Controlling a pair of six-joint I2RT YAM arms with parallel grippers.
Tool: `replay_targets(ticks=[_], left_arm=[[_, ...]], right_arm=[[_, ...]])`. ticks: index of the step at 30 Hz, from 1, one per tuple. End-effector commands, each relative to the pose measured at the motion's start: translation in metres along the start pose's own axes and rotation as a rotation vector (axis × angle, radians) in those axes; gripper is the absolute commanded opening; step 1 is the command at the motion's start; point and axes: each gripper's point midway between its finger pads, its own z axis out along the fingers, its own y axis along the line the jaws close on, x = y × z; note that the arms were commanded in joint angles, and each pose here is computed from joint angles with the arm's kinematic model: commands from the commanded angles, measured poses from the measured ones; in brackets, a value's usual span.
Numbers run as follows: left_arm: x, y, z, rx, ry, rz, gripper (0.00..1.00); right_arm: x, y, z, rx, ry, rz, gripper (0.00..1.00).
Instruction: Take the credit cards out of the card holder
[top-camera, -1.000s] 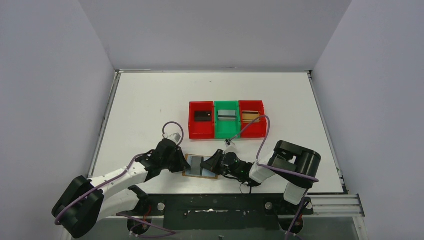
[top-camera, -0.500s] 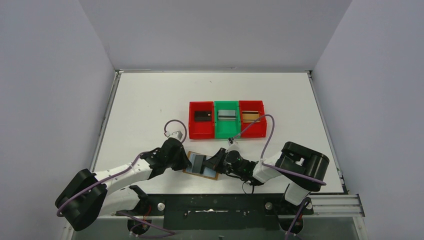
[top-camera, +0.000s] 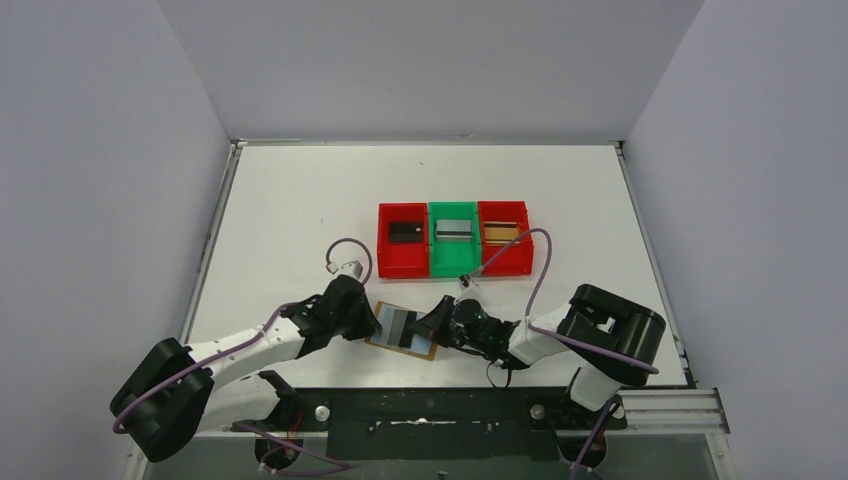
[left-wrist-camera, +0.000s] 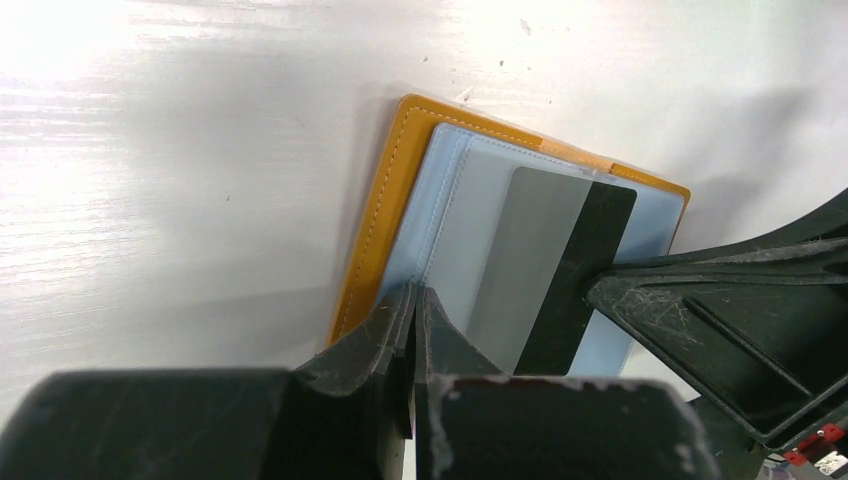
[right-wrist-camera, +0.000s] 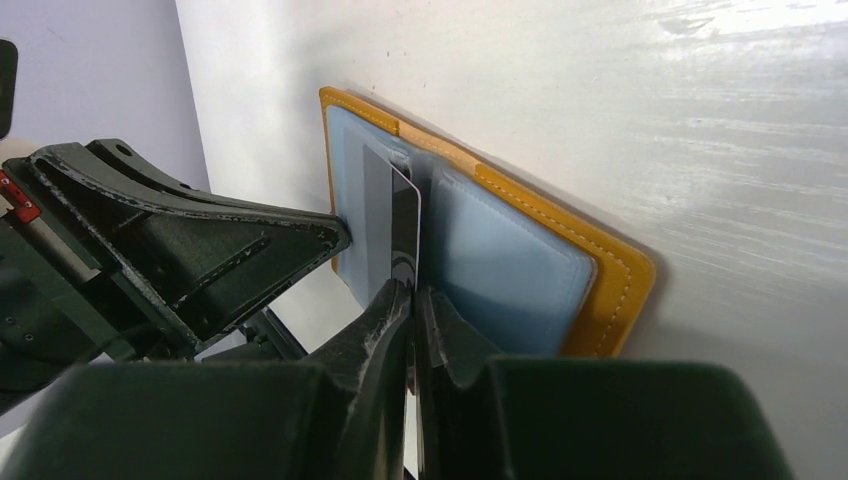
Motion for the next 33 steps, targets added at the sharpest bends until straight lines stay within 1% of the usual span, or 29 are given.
replay_targets(ticks=[1,6,9,11,14,17,23,29,31,33], left_arm=[[0.009,0.024,-0.001,-0.096,0.031,0.046,0.0],[0.012,0.014,0.0,-0.054,0.053,0.064,0.0],[0.014,0.014,0.0,-0.056,0.061,0.068,0.0],[0.016,0.016,0.0,-0.064,0.065,0.067,0.0],[0.016,0.02,-0.001,-0.076,0.058,0.061,0.0],[0.013,0.019,-0.003,-0.071,0.039,0.051,0.0],[-0.001,0.005,-0.012,-0.038,0.002,0.044,0.0],[-0.014,-0.012,-0.021,0.019,-0.045,0.033,0.11],[-0.016,-0.013,-0.023,0.011,-0.045,0.036,0.13],[-0.02,-0.01,-0.026,-0.012,-0.06,0.035,0.17]], right_arm=[[-0.006,0.002,-0.002,-0.006,-0.027,-0.01,0.08],[-0.004,0.015,0.007,-0.057,-0.022,-0.002,0.17],[-0.003,0.019,0.011,-0.08,-0.022,0.013,0.17],[-0.002,0.019,0.011,-0.096,-0.022,0.023,0.16],[-0.003,0.018,0.007,-0.114,-0.036,0.04,0.06],[-0.003,0.01,0.0,-0.102,-0.046,0.05,0.0],[-0.002,0.0,-0.007,-0.072,-0.042,0.046,0.0],[0.001,0.004,-0.002,-0.071,-0.004,0.007,0.0],[0.0,0.001,-0.002,-0.058,-0.006,-0.001,0.0],[-0.001,0.0,0.0,-0.056,0.004,-0.005,0.0]])
